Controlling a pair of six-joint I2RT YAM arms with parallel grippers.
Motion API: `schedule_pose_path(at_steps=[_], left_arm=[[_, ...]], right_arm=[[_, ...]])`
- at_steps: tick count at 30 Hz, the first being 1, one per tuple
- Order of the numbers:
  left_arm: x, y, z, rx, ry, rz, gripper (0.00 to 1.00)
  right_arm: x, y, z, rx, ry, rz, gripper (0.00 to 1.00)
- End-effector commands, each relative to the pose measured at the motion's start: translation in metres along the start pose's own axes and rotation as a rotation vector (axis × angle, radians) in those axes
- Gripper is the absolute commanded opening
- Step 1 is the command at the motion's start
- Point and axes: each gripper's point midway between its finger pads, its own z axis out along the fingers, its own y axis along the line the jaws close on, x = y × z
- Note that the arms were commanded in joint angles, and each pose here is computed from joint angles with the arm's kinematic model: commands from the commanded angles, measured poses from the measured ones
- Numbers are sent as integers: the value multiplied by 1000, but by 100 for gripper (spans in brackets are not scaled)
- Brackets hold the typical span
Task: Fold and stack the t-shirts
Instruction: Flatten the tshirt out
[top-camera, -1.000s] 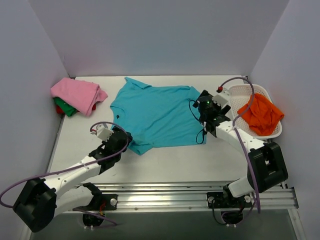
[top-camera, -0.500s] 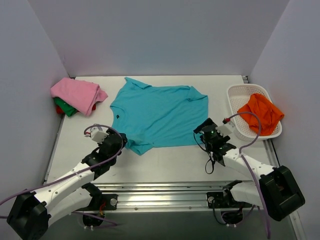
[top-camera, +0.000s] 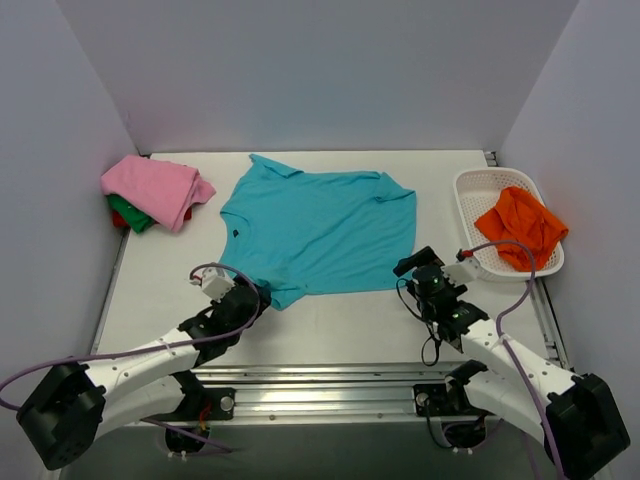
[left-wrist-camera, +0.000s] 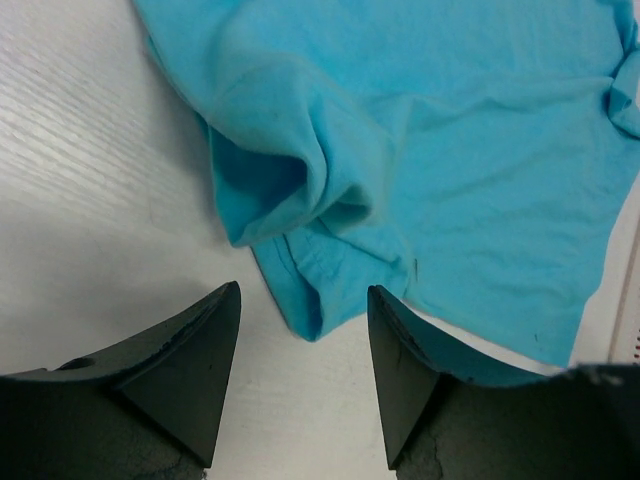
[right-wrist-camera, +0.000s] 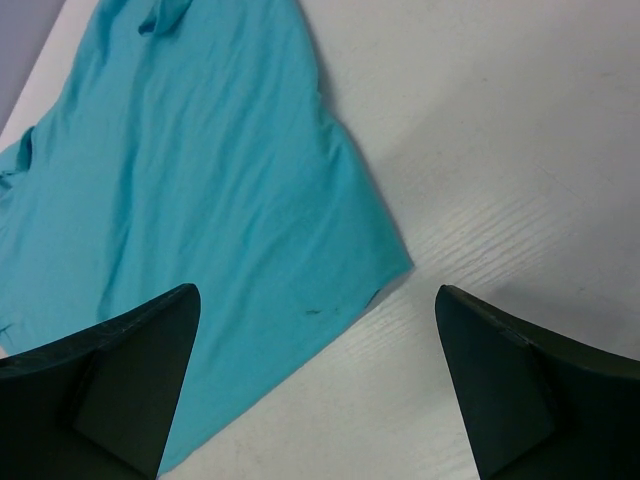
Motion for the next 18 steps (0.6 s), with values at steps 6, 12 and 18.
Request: schedule_pose_path(at_steps=[6,12,18], left_arm=[[11,0,-7,9,-23,3,62],[15,7,4,-44,-39,36,61],[18,1,19,-45,-58,28,60]], right_arm=[[36,-18,23,67,68,-8,100],[53,-20,38,103,110,-47,100],[49,-21,44,118,82,-66,97]])
